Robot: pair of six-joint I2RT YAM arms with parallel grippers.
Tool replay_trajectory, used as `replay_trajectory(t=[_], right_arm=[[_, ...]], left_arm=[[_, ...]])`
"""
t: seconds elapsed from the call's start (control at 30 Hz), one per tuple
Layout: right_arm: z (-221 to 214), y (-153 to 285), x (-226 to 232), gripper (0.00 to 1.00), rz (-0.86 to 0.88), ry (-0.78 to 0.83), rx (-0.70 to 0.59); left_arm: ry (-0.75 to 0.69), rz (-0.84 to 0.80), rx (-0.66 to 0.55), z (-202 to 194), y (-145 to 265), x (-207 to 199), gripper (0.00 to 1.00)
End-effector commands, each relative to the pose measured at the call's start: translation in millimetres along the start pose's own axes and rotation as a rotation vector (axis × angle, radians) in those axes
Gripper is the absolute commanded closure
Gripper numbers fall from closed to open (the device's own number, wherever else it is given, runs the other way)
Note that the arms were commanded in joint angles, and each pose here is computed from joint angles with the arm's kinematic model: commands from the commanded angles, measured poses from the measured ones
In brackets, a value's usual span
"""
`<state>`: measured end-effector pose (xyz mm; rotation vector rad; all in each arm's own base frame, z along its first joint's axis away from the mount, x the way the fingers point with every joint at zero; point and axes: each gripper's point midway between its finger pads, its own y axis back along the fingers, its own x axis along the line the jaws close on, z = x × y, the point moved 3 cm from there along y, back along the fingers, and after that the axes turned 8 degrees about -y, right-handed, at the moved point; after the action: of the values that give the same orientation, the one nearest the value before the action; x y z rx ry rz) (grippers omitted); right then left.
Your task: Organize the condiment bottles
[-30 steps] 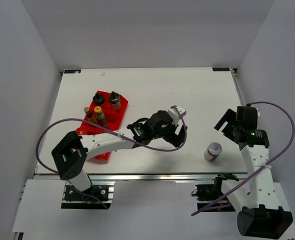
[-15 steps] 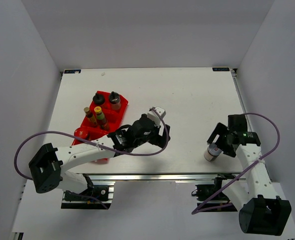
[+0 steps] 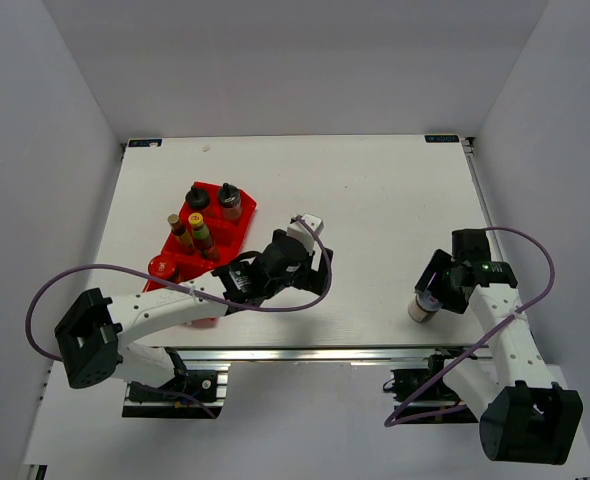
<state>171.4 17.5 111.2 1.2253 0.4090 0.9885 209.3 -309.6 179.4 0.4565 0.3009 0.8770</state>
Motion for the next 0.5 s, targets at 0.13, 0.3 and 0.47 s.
replay_trajectory(t=[0.13, 0.3, 0.47], right_arm=[[-3, 8, 20, 0.62, 0.125, 0.066, 0.014], [1, 31, 51, 0.67, 0.286, 0.149, -0.003], [-5, 46, 84, 0.75, 0.371, 0.233, -0.018]], left_arm=[[0.014, 0.031, -0.022, 4, 16, 10, 0.02], [0.016, 0.032, -0.019, 5, 28, 13, 0.02], [0.019, 0.037, -0.028, 2, 41, 20, 0.02]])
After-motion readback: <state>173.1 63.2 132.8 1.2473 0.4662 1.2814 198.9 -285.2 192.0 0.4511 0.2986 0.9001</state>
